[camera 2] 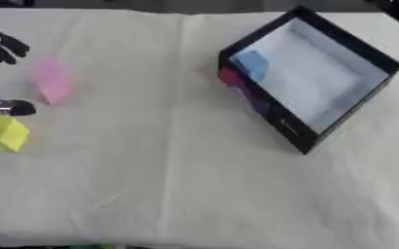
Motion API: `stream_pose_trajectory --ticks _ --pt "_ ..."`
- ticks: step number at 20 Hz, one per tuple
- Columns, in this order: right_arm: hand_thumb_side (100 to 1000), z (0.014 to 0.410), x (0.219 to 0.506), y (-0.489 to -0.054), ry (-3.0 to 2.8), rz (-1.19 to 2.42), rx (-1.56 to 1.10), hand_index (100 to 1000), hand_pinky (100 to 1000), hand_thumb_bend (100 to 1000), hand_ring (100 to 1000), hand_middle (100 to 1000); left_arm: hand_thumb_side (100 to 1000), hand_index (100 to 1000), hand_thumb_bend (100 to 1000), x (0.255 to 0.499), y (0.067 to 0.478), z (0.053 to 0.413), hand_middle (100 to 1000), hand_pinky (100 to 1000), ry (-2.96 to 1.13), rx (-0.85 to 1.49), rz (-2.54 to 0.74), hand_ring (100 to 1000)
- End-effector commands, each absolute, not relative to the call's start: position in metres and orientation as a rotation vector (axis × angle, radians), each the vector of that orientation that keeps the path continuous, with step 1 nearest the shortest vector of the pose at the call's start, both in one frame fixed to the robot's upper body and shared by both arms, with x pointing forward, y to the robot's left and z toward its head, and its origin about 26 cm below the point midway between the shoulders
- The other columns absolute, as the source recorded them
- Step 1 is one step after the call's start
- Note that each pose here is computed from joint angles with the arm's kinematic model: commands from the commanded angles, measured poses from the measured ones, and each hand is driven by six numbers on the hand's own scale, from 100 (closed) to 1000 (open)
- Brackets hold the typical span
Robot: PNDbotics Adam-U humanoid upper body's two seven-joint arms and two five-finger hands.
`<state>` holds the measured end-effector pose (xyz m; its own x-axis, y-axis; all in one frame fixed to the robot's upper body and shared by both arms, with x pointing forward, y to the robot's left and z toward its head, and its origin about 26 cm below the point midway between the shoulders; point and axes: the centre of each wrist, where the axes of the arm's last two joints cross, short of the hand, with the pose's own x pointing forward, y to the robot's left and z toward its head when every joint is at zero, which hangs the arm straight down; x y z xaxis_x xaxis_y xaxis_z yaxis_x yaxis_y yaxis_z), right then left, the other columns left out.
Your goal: Pick up the objects with one hand, pass them to the other hand, and then place them into the box on the other side of the table.
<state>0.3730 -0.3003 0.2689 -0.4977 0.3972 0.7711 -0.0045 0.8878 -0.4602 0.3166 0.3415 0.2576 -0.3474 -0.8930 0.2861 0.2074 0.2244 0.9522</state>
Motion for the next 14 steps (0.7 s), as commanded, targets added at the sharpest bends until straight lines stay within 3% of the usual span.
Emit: stream_pose_trajectory --ticks 1,14 --pt "570 0.283 0.367 -0.308 -2.073 0.506 -0.328 929 891 100 843 921 402 854 798 0.315 0.355 0.276 759 826 -1.419 0.766 -1.412 782" --pt "574 0.279 0.365 -0.308 -2.062 0.502 -0.342 928 891 100 840 920 330 852 822 0.322 0.370 0.281 779 851 -1.155 0.747 -1.672 840"
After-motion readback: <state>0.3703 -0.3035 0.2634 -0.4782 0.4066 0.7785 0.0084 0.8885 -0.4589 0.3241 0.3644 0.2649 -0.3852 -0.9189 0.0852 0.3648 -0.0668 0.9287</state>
